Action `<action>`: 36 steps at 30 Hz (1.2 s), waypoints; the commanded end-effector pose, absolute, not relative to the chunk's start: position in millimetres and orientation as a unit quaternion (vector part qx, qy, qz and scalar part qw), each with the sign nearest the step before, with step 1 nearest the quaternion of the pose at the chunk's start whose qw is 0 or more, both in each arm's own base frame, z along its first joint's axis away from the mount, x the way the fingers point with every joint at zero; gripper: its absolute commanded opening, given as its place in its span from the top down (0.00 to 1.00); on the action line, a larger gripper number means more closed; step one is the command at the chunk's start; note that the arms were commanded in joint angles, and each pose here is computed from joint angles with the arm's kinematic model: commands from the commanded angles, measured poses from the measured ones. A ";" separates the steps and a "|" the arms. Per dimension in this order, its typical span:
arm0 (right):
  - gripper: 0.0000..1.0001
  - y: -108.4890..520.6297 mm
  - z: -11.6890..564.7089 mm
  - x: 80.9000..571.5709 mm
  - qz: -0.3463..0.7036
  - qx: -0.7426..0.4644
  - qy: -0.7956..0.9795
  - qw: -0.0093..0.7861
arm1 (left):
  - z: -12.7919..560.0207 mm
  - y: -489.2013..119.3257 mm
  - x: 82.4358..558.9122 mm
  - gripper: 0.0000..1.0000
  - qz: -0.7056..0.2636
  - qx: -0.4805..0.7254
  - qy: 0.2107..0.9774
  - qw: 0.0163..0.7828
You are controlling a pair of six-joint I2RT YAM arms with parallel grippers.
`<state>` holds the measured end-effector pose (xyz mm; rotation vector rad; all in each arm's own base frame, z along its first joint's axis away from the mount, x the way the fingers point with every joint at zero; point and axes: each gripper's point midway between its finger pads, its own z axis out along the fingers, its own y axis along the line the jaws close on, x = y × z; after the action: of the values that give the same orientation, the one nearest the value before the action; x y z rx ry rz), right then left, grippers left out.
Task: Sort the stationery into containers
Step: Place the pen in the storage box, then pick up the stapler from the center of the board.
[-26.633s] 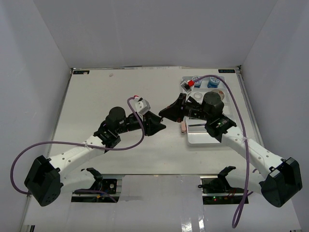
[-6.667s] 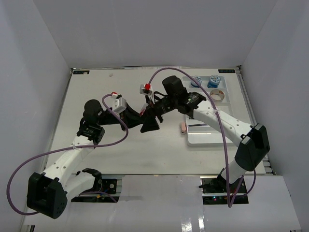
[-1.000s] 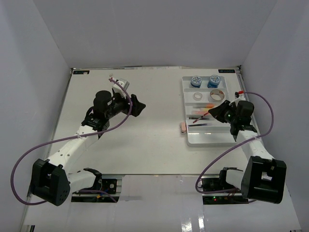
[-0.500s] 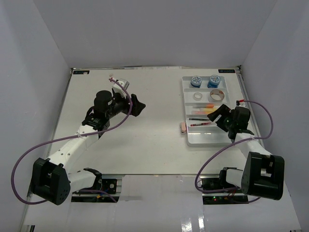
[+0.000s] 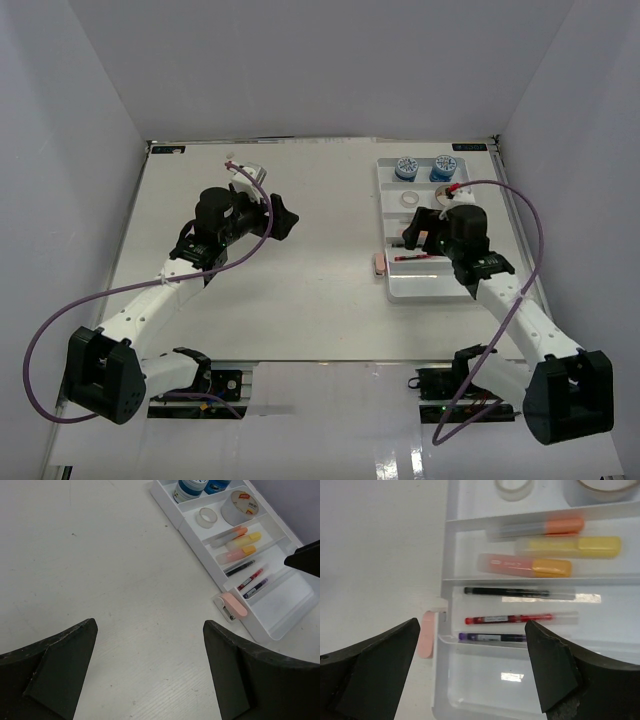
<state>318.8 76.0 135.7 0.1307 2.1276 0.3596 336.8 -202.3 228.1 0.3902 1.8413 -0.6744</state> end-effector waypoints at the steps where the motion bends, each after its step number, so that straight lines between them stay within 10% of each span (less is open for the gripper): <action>1: 0.08 103.8 152.1 316.4 0.101 -0.025 0.874 0.474 | 247.9 -197.5 341.6 0.02 -0.271 0.153 0.767 0.561; 36: 0.31 208.4 72.3 283.0 0.079 -0.127 0.927 0.343 | 244.9 -193.1 346.9 0.02 -0.257 0.146 0.772 0.563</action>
<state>277.1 206.6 71.4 -0.3621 2.4304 0.2153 344.1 -190.6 224.1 0.3376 1.8631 -0.5973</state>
